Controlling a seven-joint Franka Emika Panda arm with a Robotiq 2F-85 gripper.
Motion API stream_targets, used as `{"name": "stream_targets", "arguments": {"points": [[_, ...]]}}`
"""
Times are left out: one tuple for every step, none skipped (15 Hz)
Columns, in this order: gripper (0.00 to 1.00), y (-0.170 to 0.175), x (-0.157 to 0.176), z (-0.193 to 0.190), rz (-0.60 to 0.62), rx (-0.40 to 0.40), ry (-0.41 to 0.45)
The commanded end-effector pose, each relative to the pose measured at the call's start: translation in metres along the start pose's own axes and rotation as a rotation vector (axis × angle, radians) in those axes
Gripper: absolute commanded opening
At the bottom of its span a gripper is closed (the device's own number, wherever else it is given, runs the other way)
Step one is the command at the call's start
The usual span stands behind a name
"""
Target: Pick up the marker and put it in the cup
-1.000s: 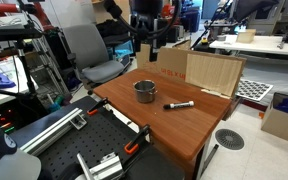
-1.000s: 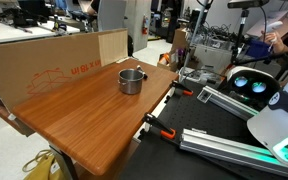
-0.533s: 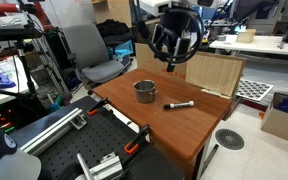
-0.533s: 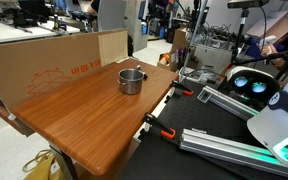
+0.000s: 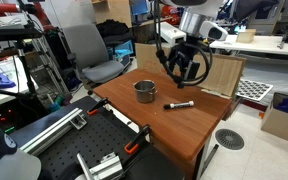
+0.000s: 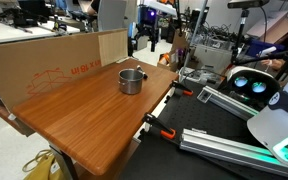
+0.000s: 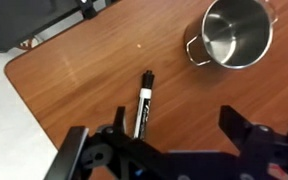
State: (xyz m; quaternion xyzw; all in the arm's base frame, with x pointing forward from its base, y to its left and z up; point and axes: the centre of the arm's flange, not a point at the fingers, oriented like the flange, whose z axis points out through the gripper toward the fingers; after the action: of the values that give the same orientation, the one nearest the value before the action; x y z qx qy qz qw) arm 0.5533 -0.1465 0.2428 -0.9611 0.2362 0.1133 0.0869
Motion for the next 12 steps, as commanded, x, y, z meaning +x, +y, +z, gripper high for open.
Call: {"name": "stream_targets", "arguments": {"points": [[1.0,-0.005,0.03,0.017,0.075,-0.041,0.03],[1.0,-0.006,0.035,0.024,0.086,-0.055,0.029],[1.0,-0.006,0.04,0.033,0.097,-0.071,0.023],[1.0,-0.007,0.044,0.041,0.104,-0.088,0.019],[1.0,-0.008,0.047,0.049,0.112,-0.106,0.015],[1.0,-0.009,0.049,0.059,0.116,-0.129,0.003],[1.0,-0.011,0.052,0.067,0.119,-0.149,-0.002],[1.0,-0.011,0.053,0.074,0.125,-0.167,-0.005],[1.0,-0.012,0.056,0.08,0.13,-0.18,-0.004],[1.0,-0.013,0.059,0.085,0.137,-0.188,0.001],[1.0,-0.014,0.063,0.089,0.148,-0.192,0.012],[1.0,-0.014,0.068,0.091,0.165,-0.192,0.03]]}}
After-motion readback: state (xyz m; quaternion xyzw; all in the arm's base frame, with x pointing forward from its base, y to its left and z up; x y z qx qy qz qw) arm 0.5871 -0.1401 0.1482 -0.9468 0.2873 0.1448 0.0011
